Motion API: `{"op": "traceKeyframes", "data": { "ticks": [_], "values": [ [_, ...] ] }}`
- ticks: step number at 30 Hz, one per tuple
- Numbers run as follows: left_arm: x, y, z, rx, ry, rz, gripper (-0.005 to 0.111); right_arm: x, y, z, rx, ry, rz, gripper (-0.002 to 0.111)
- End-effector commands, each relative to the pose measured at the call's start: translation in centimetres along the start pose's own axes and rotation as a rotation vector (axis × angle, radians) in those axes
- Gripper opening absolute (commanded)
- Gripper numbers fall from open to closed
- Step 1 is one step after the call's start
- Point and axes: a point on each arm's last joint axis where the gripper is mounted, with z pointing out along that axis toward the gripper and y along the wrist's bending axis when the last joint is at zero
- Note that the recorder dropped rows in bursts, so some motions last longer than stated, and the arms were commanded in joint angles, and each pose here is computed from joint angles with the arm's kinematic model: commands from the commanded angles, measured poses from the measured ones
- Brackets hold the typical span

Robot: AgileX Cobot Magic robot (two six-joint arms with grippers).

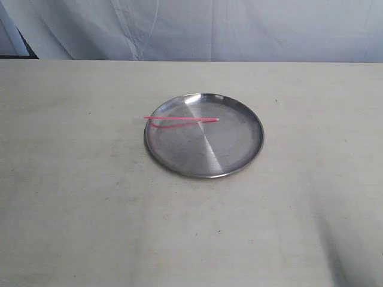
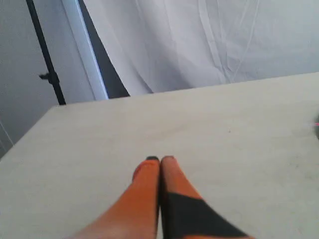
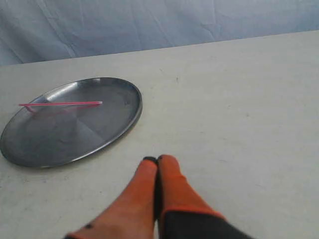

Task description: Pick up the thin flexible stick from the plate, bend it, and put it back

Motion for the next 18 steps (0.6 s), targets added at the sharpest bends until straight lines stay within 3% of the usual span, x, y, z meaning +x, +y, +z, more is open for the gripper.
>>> {"op": "traceKeyframes", "data": {
  "ticks": [1, 4, 11, 14, 18],
  "values": [
    [-1.8, 0.1, -0.2, 0.012, -0.206, -0.192, 0.0, 0.0, 0.0, 0.0, 0.003, -0.019, -0.003, -0.001],
    [-2.8, 0.5, -0.5, 0.033, -0.33, -0.535, 0.0, 0.0, 0.0, 0.0, 0.003, -0.019, -0.003, -0.001],
    [-3.5, 1.6, -0.9, 0.077, -0.472, -1.139, 0.0, 0.0, 0.0, 0.0, 0.003, -0.019, -0.003, -0.001],
    [-4.3, 1.5, -1.1, 0.111, -0.466, -1.181, 0.0, 0.0, 0.0, 0.0, 0.003, -0.019, -0.003, -0.001],
    [-7.7, 1.6, -1.3, 0.129, -0.437, -1.056, 0.0, 0.0, 0.0, 0.0, 0.003, -0.019, -0.003, -0.001]
  ]
}}
